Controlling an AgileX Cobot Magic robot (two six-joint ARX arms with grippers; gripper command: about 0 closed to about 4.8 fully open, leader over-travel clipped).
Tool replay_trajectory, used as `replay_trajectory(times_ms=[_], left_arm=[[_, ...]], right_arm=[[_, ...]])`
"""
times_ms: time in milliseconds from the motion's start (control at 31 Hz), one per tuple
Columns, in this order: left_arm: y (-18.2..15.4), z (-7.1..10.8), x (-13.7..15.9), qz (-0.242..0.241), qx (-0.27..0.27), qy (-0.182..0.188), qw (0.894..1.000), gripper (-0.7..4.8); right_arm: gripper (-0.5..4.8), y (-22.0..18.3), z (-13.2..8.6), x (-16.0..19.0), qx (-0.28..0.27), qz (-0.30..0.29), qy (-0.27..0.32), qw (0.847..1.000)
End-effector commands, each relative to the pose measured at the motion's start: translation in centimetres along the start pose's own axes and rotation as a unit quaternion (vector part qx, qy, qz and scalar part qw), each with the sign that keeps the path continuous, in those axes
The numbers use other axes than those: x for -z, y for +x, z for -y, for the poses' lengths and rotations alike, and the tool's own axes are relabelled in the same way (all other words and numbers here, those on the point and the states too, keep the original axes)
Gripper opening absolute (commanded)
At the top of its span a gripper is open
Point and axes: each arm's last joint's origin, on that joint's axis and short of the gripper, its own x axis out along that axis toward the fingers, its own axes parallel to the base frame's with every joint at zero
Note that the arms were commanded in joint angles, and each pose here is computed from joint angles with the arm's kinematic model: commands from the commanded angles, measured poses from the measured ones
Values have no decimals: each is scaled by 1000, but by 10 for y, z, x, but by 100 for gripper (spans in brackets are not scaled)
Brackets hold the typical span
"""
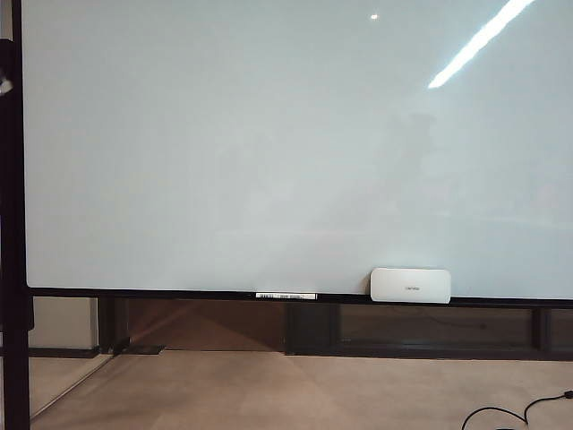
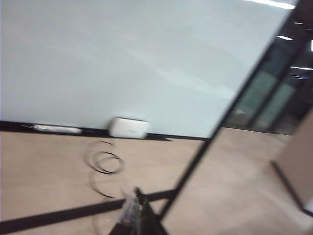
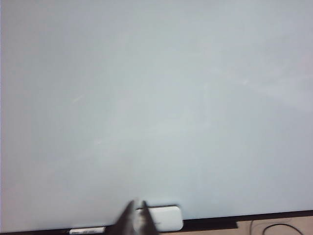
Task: Reach to the right to find the marker pen, pick it up, and write the number 16 on the whiteboard.
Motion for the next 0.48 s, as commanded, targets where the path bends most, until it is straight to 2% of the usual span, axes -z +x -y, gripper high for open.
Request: replay_trajectory(times_ms=[32,65,97,161,226,355,484], left_arm=[[3,7,0,1,31,-33,999,-5],[3,9,0,3,34,-40,999,-5],[4,11,0,5,37,-47,998,-5],[5,14,0,9,40,-60,997,-6],[6,16,1,9,42,-73,996,-5],[6,20,0,6,58,-83,995,-6],[5,25,-8,16,71,-65,995,-5]], right_arm=[[207,-2,-3,-13,2,20,-2,1000],[183,-3,-3,-17,12,26,-2,1000],[124,-3,-4,-22,29,35,-2,999],[45,-4,-6,-34,44,50,-10,998],[-2,-2,-8,-48,58,61,-26,996],[-1,6,-13,-73,62,52,-86,993],[-1,26,-14,-88,90,26,-139,986]])
